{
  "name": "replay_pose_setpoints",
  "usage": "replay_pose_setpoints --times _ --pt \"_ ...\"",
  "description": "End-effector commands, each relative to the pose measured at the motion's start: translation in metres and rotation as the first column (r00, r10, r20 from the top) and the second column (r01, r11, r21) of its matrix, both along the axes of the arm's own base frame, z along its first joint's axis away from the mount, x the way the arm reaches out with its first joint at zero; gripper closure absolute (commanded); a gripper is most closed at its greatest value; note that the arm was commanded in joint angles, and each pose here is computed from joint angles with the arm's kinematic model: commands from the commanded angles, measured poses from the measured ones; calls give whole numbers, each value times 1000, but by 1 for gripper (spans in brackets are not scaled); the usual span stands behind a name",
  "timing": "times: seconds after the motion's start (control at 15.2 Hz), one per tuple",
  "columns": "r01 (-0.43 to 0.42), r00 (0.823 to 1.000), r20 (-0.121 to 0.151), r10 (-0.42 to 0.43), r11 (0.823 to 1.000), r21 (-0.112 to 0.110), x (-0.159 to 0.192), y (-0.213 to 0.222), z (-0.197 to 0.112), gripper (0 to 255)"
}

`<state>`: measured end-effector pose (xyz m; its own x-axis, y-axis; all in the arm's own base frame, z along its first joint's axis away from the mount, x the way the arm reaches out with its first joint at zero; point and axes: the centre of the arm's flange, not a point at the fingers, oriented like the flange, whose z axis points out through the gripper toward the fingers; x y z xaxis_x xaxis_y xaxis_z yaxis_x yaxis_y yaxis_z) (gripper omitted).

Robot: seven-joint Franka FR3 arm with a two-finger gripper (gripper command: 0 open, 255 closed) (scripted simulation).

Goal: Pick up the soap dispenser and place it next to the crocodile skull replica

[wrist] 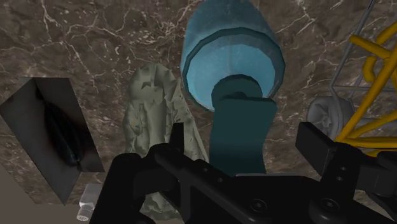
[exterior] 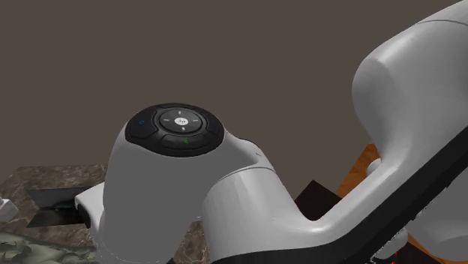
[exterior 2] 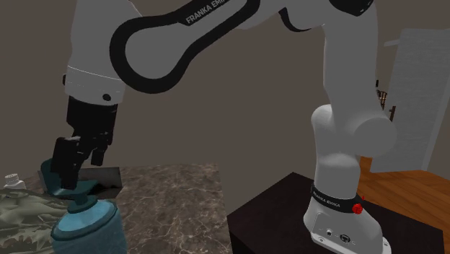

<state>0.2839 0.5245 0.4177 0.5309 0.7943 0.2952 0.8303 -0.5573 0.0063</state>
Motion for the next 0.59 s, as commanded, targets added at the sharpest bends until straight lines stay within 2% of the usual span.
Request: replay_pose_setpoints --times 0.0,0.07,0.53 --pt "0 1000 0 0 1000 0 -5 -5 23 0" --pt "0 1000 0 0 1000 0 -6 -7 33 0" --pt "0 1000 0 0 1000 0 -6 -7 33 0"
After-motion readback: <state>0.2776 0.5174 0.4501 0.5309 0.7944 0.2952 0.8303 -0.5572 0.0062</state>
